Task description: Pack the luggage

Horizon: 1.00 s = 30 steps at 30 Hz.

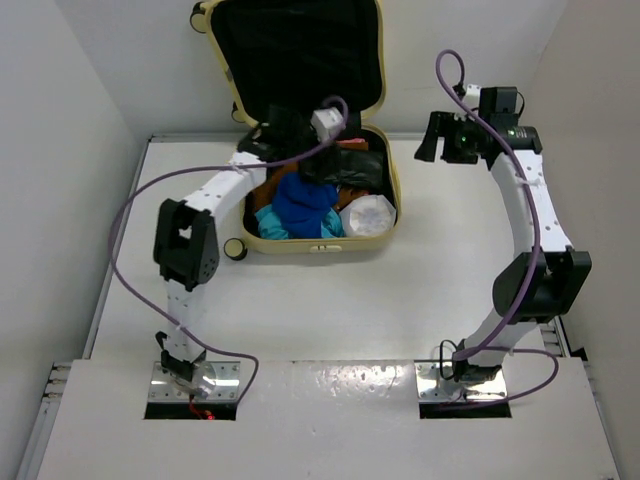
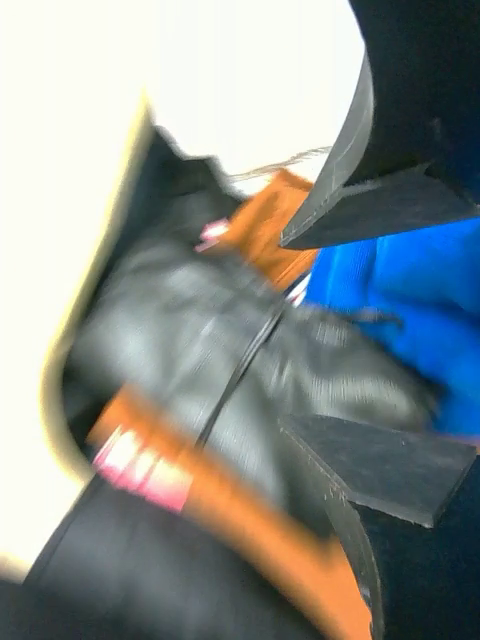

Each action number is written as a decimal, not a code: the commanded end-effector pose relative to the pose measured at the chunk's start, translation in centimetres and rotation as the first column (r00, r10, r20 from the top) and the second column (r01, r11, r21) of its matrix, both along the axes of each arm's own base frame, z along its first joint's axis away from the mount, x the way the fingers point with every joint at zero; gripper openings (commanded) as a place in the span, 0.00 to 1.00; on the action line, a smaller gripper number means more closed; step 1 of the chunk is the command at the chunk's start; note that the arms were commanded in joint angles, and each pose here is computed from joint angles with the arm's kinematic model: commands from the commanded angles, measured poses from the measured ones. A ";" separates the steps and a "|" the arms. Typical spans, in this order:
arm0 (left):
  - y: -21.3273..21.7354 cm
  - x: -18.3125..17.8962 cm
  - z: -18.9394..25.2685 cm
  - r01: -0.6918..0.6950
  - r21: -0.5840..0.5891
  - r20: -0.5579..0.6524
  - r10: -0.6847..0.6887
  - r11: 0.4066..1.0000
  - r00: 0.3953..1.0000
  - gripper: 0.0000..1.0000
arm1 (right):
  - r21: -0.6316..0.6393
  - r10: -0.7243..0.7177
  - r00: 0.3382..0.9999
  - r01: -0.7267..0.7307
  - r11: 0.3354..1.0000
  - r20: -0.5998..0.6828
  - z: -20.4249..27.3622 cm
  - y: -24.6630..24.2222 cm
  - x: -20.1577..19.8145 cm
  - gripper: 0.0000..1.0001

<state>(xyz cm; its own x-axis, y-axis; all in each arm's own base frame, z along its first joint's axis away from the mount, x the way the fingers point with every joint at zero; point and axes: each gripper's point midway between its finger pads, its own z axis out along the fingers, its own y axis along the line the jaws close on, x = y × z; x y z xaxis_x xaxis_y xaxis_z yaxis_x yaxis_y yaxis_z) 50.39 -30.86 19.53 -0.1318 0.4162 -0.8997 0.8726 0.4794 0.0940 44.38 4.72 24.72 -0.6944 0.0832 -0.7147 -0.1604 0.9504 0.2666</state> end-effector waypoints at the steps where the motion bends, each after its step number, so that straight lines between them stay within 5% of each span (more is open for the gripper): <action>1: 3.1 -0.4 17.5 -0.048 -0.328 0.195 0.118 0.943 0.974 0.72 | 0.087 -0.020 0.979 0.003 0.996 0.204 5.0 1.0 3.4 0.78; 5: 11.0 2.6 24.6 -0.317 -0.525 0.202 0.478 0.790 0.855 0.83 | 0.130 -0.087 0.915 0.038 0.991 0.395 7.6 0.7 6.7 0.76; 8: 18.0 5.6 25.1 -0.478 -0.631 0.103 0.676 0.612 0.730 0.85 | 0.158 -0.137 0.800 0.053 0.986 0.584 11.5 0.3 10.9 0.76; 10: 22.5 8.5 22.7 -0.571 -0.671 -0.022 0.758 0.472 0.652 0.85 | 0.184 -0.157 0.785 0.055 0.981 0.599 11.0 0.3 13.5 0.76; 12: 25.2 10.2 22.7 -0.549 -0.737 -0.052 0.777 0.395 0.628 0.81 | 0.200 -0.160 0.764 0.041 0.979 0.625 11.9 0.6 14.5 0.76; 15: 29.1 14.1 20.7 -0.510 -0.805 -0.166 0.712 0.301 0.682 0.67 | 0.214 -0.153 0.753 0.018 0.977 0.640 10.8 1.1 15.7 0.75; 17: 31.2 17.2 19.3 -0.564 -0.796 -0.239 0.744 0.218 0.624 0.66 | 0.203 -0.134 0.772 0.007 0.979 0.621 9.6 1.4 15.9 0.75; 20: 30.5 18.5 19.8 -0.474 -0.819 -0.096 0.738 0.322 0.668 0.68 | 0.185 -0.088 0.798 -0.030 0.982 0.596 8.7 3.2 15.0 0.75; 30: 29.0 19.6 17.2 -0.410 -0.823 -0.050 0.669 0.394 0.742 0.65 | 0.079 -0.001 0.855 -0.047 0.996 0.519 6.0 3.0 12.5 0.75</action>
